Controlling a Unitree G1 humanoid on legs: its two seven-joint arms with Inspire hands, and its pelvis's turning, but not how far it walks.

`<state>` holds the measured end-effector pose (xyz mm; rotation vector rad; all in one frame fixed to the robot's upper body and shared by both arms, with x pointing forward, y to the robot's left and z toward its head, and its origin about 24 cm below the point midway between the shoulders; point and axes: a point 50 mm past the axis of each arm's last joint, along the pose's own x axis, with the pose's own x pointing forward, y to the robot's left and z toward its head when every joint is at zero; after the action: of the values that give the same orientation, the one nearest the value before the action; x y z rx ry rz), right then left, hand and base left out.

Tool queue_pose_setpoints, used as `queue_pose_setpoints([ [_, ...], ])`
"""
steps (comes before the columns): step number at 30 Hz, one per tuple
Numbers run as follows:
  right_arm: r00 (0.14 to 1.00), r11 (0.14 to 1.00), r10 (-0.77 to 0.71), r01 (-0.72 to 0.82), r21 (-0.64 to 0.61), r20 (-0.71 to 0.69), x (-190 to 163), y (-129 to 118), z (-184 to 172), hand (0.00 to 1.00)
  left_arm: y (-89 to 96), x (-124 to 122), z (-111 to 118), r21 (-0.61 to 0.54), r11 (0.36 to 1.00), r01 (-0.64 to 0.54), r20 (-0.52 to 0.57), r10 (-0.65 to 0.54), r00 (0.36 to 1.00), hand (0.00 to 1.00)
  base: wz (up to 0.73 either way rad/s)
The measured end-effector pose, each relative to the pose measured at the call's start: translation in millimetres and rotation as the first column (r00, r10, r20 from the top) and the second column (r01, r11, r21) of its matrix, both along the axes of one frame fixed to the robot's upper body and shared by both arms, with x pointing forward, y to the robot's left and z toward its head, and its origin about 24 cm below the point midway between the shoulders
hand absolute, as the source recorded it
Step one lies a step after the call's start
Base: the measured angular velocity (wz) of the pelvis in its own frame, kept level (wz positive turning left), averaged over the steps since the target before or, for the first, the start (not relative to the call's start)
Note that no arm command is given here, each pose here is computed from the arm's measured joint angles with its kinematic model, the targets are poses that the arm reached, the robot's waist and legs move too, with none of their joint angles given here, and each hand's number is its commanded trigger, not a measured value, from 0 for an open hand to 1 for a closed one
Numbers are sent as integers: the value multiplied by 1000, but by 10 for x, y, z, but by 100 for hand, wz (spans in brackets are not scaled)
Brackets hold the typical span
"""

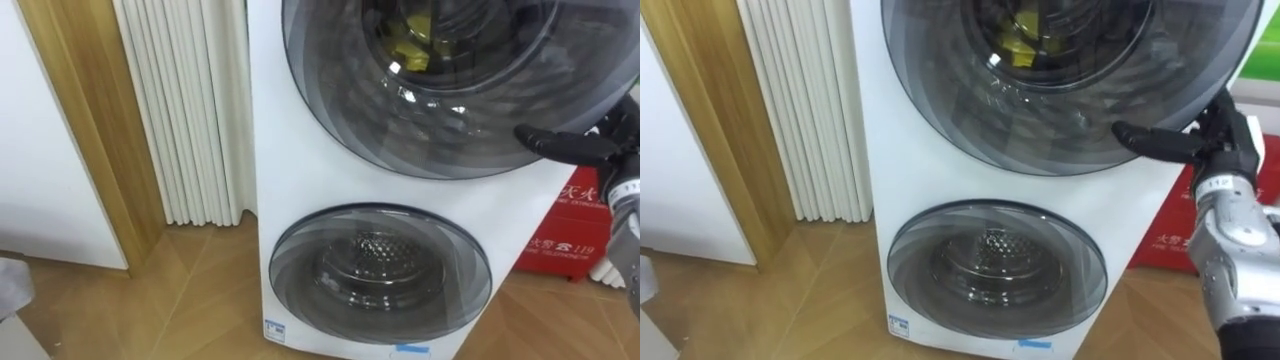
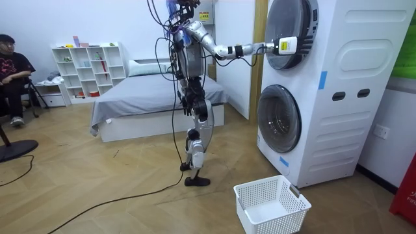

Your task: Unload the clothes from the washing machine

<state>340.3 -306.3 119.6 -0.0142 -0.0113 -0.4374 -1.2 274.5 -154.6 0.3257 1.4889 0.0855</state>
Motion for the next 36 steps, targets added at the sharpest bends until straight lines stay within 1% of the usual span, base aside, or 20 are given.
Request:
queue_pose_setpoints([
  [3,1000,1000,3,-3,5,3,0,-10,12,0,6,-1,2,1,1000,-2,2,2,1000,0,0],
  [7,1000,999,13,-13,-35,-6,-3,-40,50,0,13,-4,5,5,1000,-1,1,1,1000,0,0],
  [14,1000,999,14,-13,-50,14,23,-61,155,0,21,18,10,10,1000,4,9,-5,1000,0,0],
  [18,1000,995,24,-24,-96,2,22,-72,188,0,78,42,32,28,999,18,14,-18,1000,0,-4],
  [21,999,992,42,-41,-118,4,31,-36,215,0,143,51,57,46,999,25,18,-26,1000,0,-11],
  [24,998,986,57,-55,-155,13,32,6,262,0,167,70,66,56,998,29,25,-30,999,0,-10],
  [28,996,981,76,-68,-184,36,-44,63,268,0,162,122,66,59,997,38,50,-41,998,0,-8],
  [33,992,969,120,-106,-223,50,-106,176,261,0,144,130,56,57,997,49,55,-53,997,0,-17],
  [36,990,962,127,-108,-250,59,-167,203,257,0,128,142,42,52,997,54,53,-57,997,0,-6],
])
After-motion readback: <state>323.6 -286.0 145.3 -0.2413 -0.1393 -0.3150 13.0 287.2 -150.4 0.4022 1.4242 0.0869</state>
